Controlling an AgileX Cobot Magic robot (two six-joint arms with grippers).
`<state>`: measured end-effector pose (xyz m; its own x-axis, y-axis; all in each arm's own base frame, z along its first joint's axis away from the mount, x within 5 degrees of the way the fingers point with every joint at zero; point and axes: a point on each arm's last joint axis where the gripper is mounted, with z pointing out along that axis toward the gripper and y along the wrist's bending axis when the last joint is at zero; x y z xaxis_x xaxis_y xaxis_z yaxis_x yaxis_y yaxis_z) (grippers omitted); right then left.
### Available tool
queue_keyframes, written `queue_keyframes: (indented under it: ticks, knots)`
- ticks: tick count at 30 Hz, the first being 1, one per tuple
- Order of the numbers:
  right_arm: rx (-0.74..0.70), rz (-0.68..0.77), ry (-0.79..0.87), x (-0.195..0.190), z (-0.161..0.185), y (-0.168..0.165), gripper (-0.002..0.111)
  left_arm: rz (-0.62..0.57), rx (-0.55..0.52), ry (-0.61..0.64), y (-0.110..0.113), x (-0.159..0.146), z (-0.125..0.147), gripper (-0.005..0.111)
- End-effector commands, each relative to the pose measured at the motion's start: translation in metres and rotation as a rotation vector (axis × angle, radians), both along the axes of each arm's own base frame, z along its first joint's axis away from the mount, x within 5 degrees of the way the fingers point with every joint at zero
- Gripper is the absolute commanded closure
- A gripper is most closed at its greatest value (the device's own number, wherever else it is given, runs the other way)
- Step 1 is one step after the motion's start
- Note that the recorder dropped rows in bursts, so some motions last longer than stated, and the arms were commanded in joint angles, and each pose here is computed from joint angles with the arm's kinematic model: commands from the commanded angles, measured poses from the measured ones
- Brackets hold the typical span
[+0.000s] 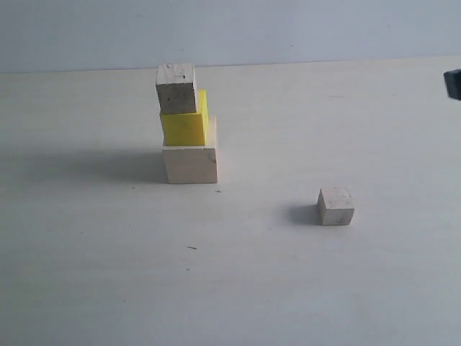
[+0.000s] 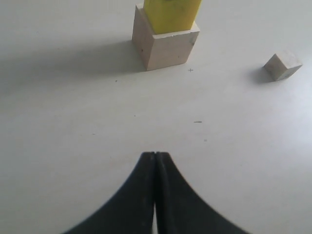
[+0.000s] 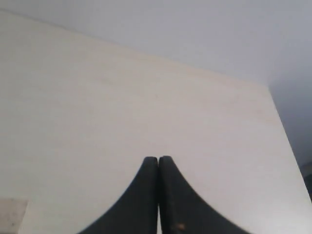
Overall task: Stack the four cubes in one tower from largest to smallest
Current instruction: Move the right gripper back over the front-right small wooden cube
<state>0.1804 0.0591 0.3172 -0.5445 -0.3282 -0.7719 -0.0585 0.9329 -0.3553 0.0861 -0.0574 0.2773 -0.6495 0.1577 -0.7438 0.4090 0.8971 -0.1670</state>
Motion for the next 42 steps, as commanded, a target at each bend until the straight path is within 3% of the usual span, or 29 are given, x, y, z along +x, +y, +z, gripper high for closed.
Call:
queue_keyframes:
  ticks: [1, 7, 14, 23, 32, 42]
  knots:
    - [-0.014, 0.011, 0.175, 0.018, -0.032, 0.018, 0.108, -0.009, -0.009, 0.013, -0.002, 0.000, -0.012, 0.106]
    - [-0.056, 0.014, 0.469, 0.041, -0.079, 0.045, 0.108, -0.009, -0.011, 0.028, -0.002, -0.001, -0.017, 0.106]
    - [0.018, -0.014, 0.611, 0.058, -0.105, 0.069, 0.106, -0.009, -0.011, 0.028, -0.002, -0.001, -0.017, 0.106]
    - [0.131, 0.049, 0.602, 0.065, -0.105, 0.084, 0.066, -0.010, -0.010, 0.027, -0.002, -0.001, -0.017, 0.106]
    - [0.182, 0.050, 0.615, 0.064, -0.104, 0.088, 0.083, -0.010, -0.011, 0.026, -0.002, -0.001, -0.017, 0.106]
    - [0.522, 0.224, 0.731, 0.060, -0.081, 0.125, 0.054, -0.010, -0.011, 0.026, -0.002, -0.001, -0.017, 0.106]
